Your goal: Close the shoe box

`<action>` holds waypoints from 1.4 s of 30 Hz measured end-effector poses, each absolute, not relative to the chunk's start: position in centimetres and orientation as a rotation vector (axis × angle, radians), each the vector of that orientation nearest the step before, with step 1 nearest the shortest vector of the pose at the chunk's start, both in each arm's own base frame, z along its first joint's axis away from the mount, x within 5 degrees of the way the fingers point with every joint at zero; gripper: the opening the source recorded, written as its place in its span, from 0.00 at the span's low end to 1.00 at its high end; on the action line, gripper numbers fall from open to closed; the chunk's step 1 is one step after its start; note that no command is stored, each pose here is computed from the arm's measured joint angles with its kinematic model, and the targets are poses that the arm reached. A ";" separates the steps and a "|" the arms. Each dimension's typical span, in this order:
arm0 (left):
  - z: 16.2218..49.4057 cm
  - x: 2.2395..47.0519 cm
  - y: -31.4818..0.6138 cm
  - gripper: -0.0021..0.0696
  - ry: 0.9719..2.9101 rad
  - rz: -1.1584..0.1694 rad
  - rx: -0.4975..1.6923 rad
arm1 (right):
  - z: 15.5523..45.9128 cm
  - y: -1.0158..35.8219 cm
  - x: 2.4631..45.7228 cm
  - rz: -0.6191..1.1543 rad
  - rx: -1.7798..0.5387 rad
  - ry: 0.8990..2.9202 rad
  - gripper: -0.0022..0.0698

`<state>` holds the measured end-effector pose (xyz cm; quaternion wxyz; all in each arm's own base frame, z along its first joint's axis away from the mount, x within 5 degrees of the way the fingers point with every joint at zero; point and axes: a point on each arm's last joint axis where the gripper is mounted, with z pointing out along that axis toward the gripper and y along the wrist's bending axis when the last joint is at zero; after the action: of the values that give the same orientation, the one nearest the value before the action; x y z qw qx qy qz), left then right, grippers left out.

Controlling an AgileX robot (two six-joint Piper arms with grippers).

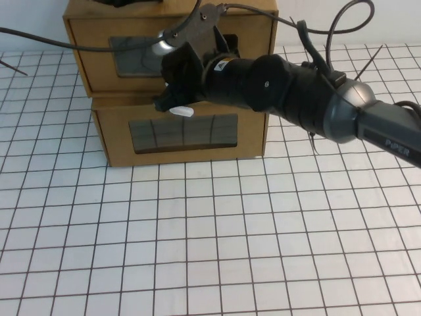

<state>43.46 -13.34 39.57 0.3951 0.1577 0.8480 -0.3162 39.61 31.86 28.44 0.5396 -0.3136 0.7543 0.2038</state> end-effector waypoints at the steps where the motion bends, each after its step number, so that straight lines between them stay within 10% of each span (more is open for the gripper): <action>1: 39.6 43.4 -13.3 0.03 2.151 -0.801 0.404 | 28.4 31.8 39.6 0.488 -0.751 1.799 0.01; 10: 40.3 42.8 -13.3 0.03 2.146 -0.762 0.497 | 29.4 31.7 37.6 0.531 -0.989 1.853 0.01; 29: 57.2 21.5 -6.6 0.03 1.849 -0.307 0.534 | 48.3 18.6 27.2 0.299 -0.831 1.798 0.01; 42: 50.0 8.5 -3.6 0.03 1.833 -0.262 0.427 | 44.7 8.7 18.7 0.185 -0.449 1.892 0.01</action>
<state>8.46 -3.63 49.99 0.5814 0.1829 0.7848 -0.1123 18.67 8.68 44.74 0.5600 -0.1904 0.8025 0.0786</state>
